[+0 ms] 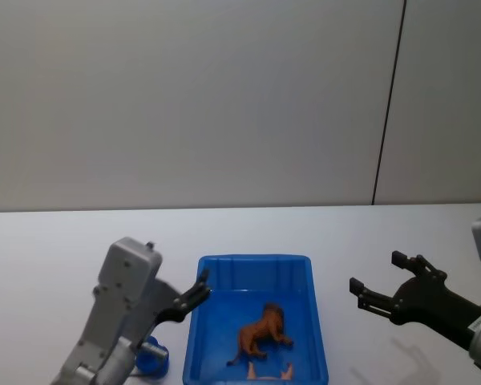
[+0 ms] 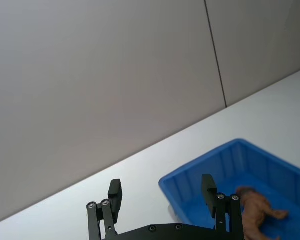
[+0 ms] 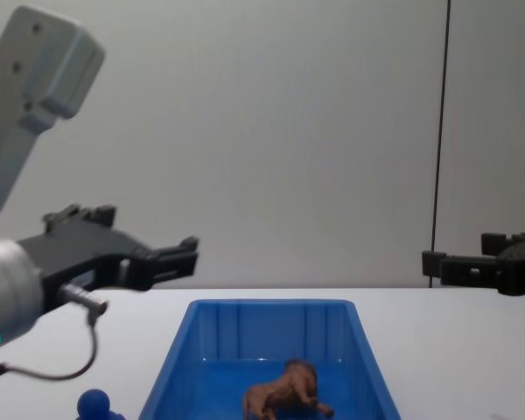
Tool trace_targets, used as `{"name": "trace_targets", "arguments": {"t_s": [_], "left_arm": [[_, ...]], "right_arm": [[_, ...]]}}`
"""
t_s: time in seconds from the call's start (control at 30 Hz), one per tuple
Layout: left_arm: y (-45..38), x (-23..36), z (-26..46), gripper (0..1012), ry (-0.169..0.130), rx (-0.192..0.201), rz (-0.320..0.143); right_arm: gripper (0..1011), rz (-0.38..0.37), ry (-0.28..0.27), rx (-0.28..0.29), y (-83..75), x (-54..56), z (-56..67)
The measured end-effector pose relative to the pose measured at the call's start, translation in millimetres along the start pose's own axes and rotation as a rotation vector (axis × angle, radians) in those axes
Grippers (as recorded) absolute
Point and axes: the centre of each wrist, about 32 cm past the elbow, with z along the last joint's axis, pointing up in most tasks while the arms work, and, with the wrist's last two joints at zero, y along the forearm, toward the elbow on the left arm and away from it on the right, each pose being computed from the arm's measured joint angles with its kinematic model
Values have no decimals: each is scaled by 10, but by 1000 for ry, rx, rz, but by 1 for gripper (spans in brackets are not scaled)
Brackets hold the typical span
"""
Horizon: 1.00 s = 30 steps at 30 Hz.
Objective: Pick up the two dolls from the table and place them into the box.
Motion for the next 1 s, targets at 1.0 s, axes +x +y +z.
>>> {"name": "trace_targets", "arguments": {"t_s": [1.0], "left_arm": [[338,84,-610,1000,37,209,13]], "right_arm": [[1001,-6,-4,6,-42,15,-7]]}}
